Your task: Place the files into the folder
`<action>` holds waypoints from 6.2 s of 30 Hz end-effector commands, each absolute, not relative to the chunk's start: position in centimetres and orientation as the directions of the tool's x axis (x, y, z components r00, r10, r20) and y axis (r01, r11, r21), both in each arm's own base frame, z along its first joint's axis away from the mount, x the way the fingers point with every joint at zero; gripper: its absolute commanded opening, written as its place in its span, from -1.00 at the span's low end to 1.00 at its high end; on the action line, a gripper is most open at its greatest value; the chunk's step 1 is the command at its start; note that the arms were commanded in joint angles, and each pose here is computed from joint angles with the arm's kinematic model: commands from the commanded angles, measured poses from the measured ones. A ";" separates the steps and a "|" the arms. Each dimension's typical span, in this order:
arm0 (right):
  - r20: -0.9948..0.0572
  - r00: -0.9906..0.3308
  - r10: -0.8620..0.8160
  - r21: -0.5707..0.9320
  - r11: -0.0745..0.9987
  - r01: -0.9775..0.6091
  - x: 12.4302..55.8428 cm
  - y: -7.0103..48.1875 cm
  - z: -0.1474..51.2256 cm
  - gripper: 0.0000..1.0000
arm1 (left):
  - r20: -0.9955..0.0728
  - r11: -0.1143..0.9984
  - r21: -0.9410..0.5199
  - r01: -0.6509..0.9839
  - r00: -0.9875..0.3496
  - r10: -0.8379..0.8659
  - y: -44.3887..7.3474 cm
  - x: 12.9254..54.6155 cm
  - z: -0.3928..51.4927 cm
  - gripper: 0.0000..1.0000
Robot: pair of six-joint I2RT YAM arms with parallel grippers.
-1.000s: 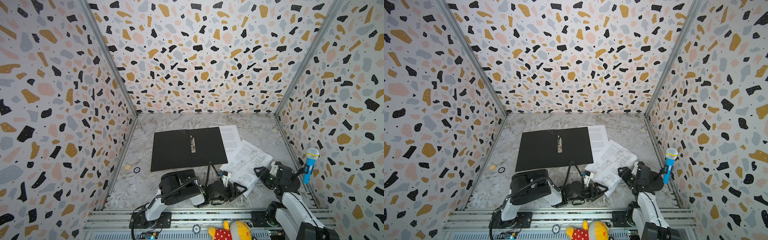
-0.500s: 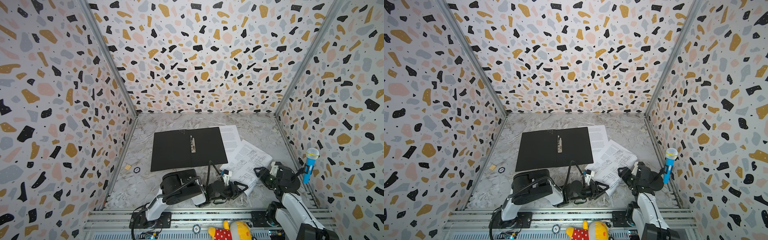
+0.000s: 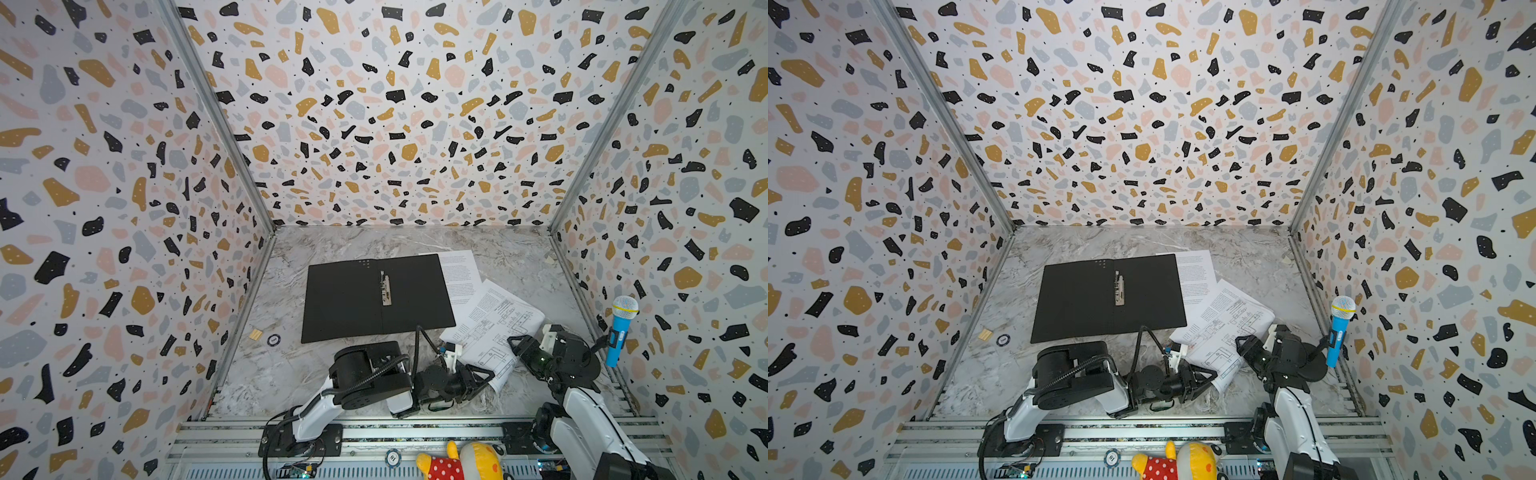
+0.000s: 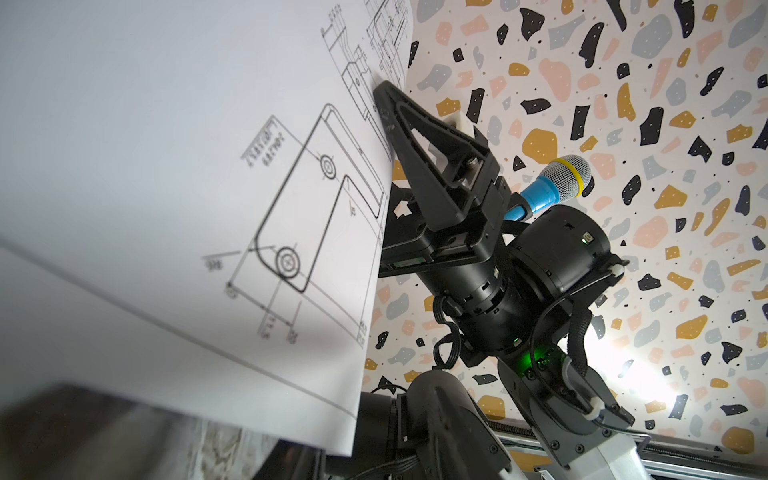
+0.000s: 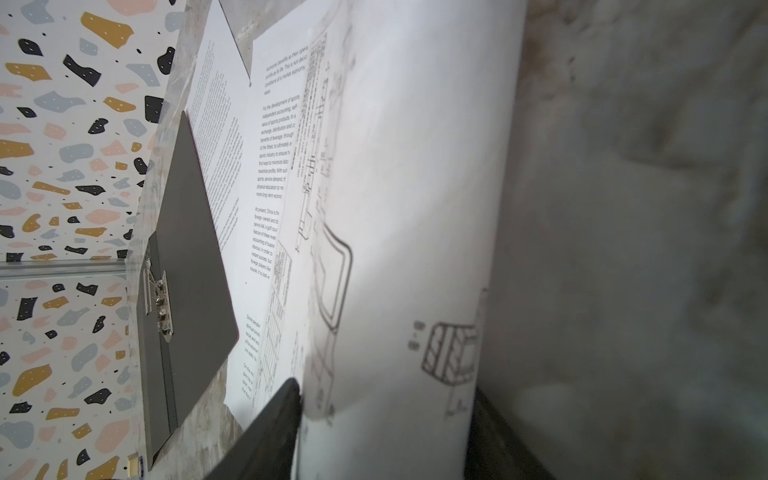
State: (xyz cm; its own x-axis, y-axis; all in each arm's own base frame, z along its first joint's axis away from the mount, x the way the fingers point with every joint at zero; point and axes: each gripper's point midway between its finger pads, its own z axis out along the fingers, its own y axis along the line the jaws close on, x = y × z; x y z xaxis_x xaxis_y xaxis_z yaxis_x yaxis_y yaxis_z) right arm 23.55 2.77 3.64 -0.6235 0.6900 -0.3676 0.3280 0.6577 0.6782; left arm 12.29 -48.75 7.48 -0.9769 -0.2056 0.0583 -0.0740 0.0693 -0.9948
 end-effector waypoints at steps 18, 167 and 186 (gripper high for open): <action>-0.321 -0.636 0.701 0.661 0.647 0.380 22.3 2.8 2.9 0.31 | 0.082 -0.052 -0.996 -0.071 -0.970 -0.229 -48.5 12.6 9.5 -0.89; -0.247 -0.787 0.565 0.897 0.440 0.034 39.9 14.9 10.2 -0.93 | -0.431 0.367 -0.871 0.326 -0.866 -0.255 -37.1 24.9 11.3 0.31; -0.450 -0.861 0.237 0.676 0.720 -0.156 44.7 19.2 9.5 -1.00 | -0.628 0.709 -0.663 0.240 -0.694 -0.353 -25.4 28.0 13.5 0.99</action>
